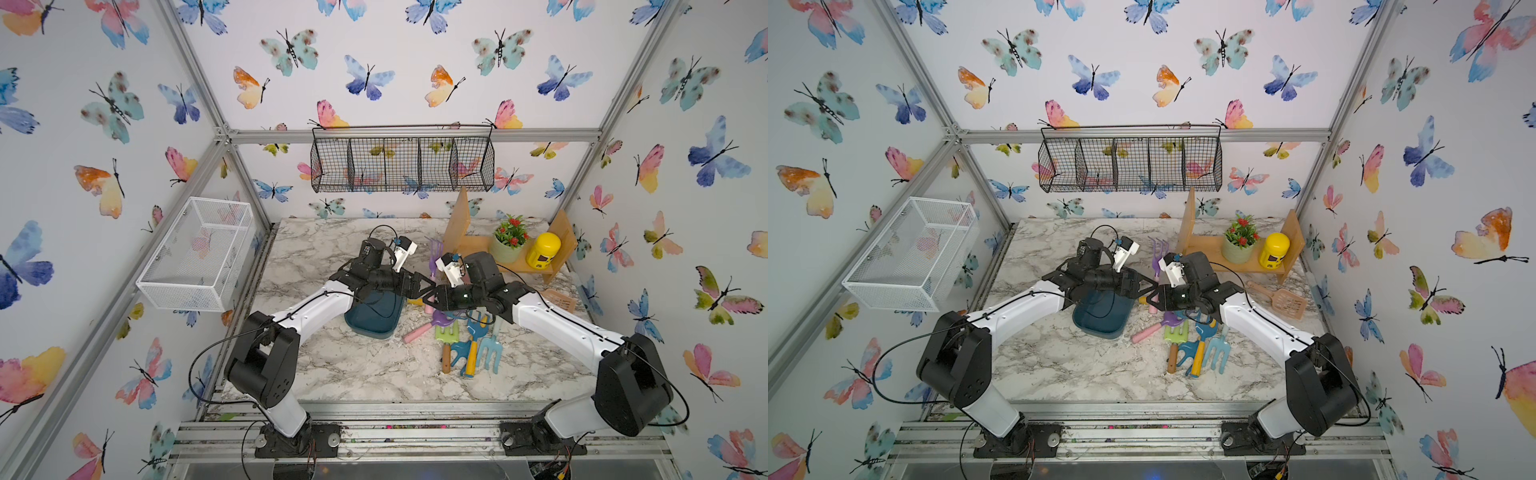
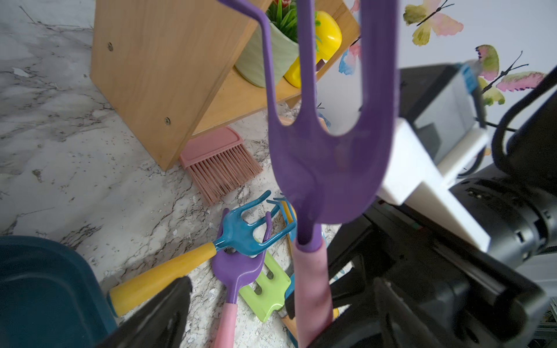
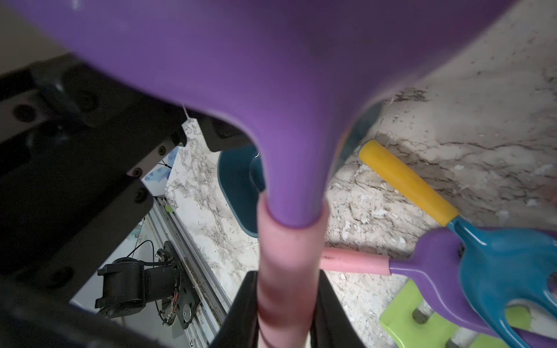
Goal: Put the rake into the storage box
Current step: Pick up the rake at the center of the board.
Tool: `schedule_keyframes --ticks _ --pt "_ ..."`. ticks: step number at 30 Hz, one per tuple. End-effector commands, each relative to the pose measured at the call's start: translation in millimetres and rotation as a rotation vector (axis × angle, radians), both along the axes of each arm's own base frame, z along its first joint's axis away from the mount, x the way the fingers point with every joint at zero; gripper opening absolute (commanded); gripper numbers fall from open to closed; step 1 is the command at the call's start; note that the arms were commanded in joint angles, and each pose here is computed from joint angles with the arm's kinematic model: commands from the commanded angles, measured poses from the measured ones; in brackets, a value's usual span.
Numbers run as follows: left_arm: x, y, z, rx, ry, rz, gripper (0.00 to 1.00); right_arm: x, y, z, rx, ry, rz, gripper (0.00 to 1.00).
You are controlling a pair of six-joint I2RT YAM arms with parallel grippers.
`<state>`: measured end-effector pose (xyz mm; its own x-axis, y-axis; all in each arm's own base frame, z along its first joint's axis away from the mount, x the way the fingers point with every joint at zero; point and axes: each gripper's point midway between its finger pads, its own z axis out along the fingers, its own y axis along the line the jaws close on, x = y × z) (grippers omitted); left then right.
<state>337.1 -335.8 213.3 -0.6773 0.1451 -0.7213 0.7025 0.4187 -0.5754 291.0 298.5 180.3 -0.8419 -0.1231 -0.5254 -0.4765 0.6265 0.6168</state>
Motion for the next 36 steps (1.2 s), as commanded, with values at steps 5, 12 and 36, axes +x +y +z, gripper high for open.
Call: schedule_keyframes --ticks 5,12,36 --pt "4 -12 -6 -0.003 0.023 -0.021 0.87 -10 41 17 0.054 -0.058 0.139 0.01" --pt "-1 -10 -21 0.034 0.043 -0.015 0.38 -3 46 9 0.017 -0.073 0.121 0.01" --pt "27 41 -44 0.286 -0.038 0.268 0.0 47 -2 27 -0.044 -0.225 -0.309 0.78"
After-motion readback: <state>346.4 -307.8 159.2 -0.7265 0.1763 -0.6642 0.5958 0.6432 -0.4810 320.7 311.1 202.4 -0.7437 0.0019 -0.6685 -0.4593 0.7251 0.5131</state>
